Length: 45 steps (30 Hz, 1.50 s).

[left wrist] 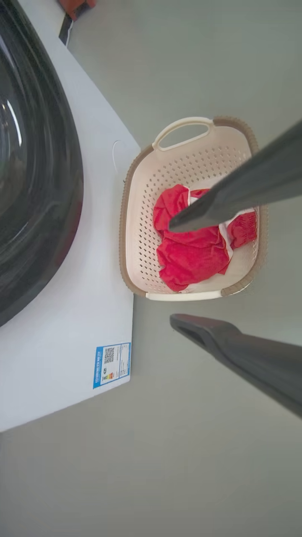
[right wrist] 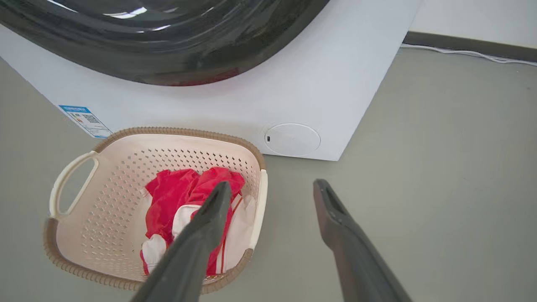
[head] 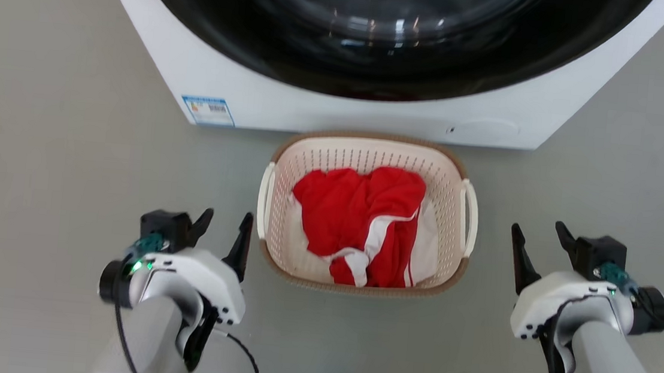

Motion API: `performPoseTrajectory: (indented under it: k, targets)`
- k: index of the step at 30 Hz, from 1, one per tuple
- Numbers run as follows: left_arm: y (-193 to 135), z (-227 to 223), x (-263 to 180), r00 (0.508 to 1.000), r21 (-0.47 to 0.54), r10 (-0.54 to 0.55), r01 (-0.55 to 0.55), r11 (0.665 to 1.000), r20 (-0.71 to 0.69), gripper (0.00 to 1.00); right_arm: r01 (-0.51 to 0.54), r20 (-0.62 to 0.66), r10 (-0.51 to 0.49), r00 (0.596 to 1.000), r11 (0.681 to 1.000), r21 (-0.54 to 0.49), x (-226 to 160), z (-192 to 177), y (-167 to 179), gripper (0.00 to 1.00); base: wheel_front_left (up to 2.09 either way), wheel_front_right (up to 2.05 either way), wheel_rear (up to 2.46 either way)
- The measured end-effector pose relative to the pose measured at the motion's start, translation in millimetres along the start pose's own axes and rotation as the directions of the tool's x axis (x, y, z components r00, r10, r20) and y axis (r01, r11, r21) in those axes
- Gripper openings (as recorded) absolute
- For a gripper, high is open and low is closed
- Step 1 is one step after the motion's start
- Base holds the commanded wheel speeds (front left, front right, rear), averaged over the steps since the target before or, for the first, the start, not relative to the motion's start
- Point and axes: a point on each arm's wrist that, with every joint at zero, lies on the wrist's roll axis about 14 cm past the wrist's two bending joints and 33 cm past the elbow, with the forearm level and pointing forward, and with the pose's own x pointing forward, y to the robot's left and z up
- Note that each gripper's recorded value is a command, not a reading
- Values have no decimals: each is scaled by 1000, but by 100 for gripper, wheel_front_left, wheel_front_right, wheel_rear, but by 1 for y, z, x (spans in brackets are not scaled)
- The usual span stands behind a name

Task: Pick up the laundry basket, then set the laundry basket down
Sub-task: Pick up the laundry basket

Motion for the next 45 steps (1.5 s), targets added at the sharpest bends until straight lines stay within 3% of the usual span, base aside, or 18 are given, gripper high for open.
performPoseTrajectory:
  k: [13, 20, 45]
  targets:
    - [2, -32, 61, 990, 12, -32, 34, 999, -137, 100, -56, -163, 52, 985, 998, -21, 59, -45, 15, 100, 0, 0, 0]
    - [8, -58, 79, 980, -13, -18, 15, 1000, -200, 100, -65, -235, 61, 970, 998, -8, 72, -78, 17, 100, 0, 0, 0]
    - [21, -98, 125, 957, 27, 2, 6, 1000, -290, 100, -83, -237, 78, 968, 996, -14, 109, -103, 19, 100, 0, 0, 0]
